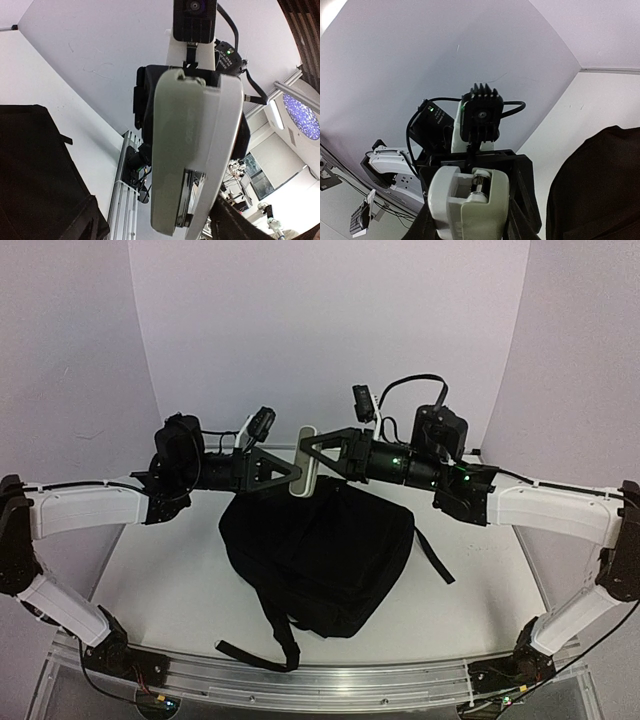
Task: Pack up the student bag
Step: Pick up the stationery from the center of the board.
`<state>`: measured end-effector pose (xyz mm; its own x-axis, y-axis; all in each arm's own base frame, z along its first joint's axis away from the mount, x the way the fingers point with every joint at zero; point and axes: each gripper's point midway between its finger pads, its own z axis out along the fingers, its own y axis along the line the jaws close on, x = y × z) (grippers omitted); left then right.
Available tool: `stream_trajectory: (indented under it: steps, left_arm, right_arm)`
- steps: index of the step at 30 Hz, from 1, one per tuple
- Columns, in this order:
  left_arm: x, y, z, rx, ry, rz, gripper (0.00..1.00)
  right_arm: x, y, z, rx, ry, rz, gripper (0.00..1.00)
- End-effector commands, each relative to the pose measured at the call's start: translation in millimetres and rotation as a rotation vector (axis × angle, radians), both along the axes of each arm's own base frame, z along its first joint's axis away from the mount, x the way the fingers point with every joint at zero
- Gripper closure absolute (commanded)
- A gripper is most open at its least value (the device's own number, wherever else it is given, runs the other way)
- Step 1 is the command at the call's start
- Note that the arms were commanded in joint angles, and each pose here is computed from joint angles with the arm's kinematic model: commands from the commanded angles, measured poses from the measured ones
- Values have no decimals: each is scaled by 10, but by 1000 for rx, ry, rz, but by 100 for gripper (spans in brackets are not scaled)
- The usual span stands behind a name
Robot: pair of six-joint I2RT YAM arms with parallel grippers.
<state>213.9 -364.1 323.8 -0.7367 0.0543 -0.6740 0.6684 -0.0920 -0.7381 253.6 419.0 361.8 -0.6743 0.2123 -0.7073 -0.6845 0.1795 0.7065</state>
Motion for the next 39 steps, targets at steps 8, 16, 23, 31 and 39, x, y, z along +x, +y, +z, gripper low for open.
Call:
stream_trajectory:
  steps: [8,16,23,31,39]
  left_arm:
    - [-120,-12,369,-168,-48,-117,51]
    - [-163,17,281,-128,-21,-121,96]
    - [41,140,99,-3,5,32,100]
    - [604,712,-354,196,147,350,100]
    - [895,1115,-711,263,211,477,100]
  right_arm:
    - [-231,139,471,139,-97,115,100]
    - [-78,16,498,135,-97,-11,89]
    - [356,-303,158,-72,-30,-332,31]
    - [758,-849,-852,-433,229,-727,39]
    - [660,-709,-1733,-813,341,-768,48]
